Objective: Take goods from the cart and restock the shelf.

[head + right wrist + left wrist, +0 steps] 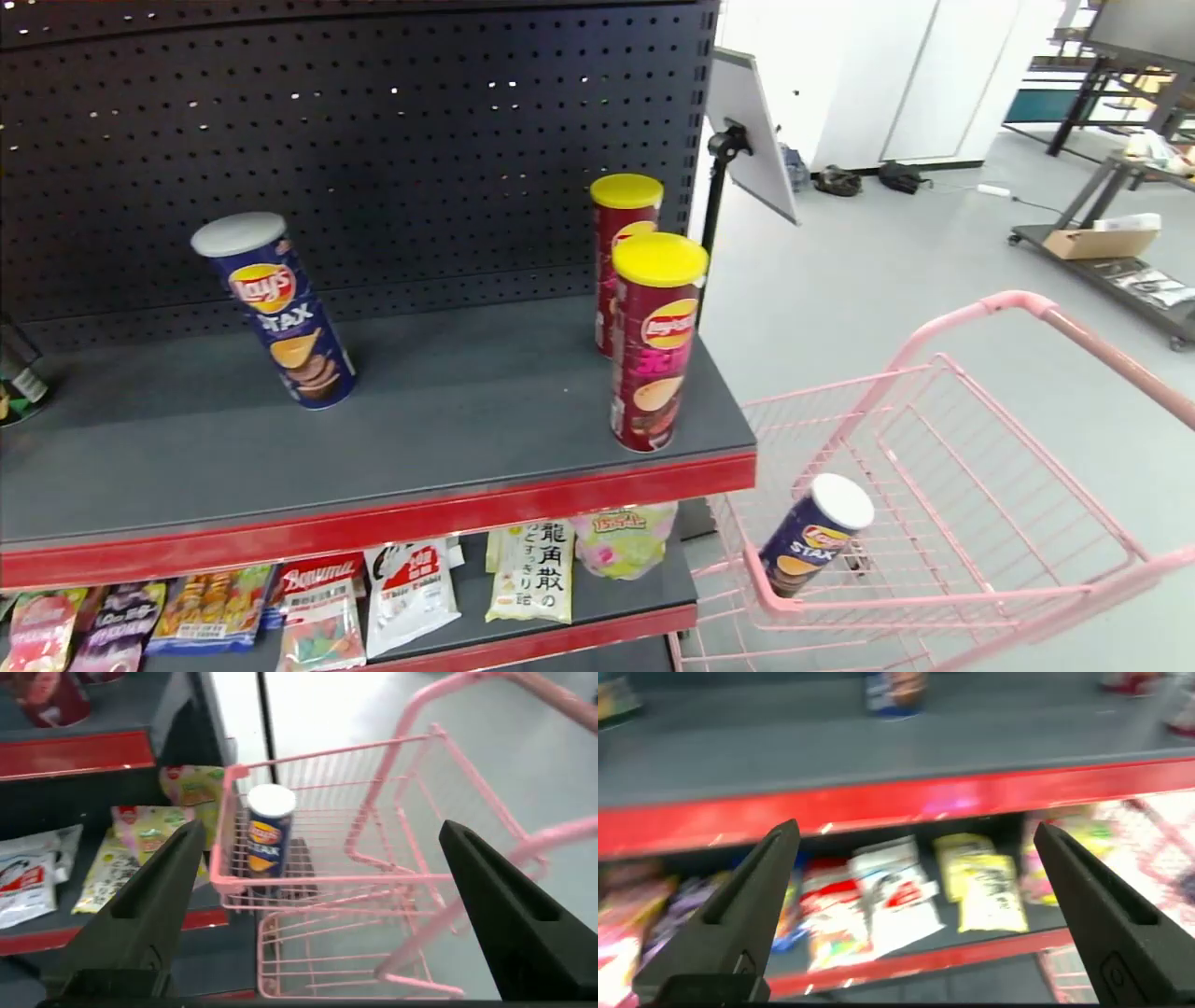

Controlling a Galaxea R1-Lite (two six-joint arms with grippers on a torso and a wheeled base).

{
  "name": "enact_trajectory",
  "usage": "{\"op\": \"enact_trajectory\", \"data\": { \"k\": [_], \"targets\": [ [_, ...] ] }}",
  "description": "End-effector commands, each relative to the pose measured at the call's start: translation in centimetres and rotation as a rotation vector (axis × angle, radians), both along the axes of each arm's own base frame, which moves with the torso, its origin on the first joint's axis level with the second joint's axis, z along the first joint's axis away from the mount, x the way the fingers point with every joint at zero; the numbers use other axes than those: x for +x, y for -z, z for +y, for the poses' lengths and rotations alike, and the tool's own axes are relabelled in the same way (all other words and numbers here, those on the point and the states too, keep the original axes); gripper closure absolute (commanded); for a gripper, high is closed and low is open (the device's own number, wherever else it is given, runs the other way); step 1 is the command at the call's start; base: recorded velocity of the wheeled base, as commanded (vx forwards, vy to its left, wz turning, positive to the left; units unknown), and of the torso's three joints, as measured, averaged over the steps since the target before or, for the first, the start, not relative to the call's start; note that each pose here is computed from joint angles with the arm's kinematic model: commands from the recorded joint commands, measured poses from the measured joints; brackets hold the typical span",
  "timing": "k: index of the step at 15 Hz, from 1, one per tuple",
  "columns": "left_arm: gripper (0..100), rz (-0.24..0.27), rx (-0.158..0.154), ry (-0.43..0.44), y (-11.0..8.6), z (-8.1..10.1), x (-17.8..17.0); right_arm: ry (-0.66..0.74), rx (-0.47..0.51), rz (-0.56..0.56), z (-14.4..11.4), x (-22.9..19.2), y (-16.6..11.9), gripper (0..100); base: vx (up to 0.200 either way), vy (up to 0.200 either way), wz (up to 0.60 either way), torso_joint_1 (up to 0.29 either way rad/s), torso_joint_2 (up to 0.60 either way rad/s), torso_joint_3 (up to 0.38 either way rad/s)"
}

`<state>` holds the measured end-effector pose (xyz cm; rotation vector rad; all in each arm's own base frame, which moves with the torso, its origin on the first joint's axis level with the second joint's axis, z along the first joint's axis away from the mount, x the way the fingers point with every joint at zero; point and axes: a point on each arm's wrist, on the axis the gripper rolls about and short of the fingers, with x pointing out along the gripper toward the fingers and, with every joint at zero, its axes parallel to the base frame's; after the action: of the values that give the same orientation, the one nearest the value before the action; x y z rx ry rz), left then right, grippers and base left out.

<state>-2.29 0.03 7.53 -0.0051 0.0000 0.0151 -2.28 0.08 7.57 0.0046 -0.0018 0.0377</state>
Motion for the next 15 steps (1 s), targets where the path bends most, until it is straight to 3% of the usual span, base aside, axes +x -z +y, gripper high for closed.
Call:
{"op": "enact_trajectory", "data": {
  "k": [1,3,8,15],
  "targets": [
    [0,0.002,0.001,0.000,0.00,0.00,0.01,-0.001,0.000,-0.001,0.00,0.00,-0.01,0,0.000,0.000,-0.60,-0.007,0.00,0.007],
    [0,0.002,-0.001,0.000,0.00,0.00,0.01,-0.001,-0.002,-0.001,0.00,0.00,-0.01,0,0.000,0.000,-0.60,-0.002,0.00,0.002],
    [0,0.002,-0.001,0.000,0.00,0.00,0.01,-0.001,-0.002,0.000,0.00,0.01,-0.01,0,0.000,0.000,0.00,0.000,0.00,0.000],
    [0,0.002,-0.001,0.000,0.00,0.00,0.01,-0.001,0.000,-0.001,0.00,0.00,-0.01,0,0.000,0.000,0.00,-0.129,0.34,0.197]
  ]
}}
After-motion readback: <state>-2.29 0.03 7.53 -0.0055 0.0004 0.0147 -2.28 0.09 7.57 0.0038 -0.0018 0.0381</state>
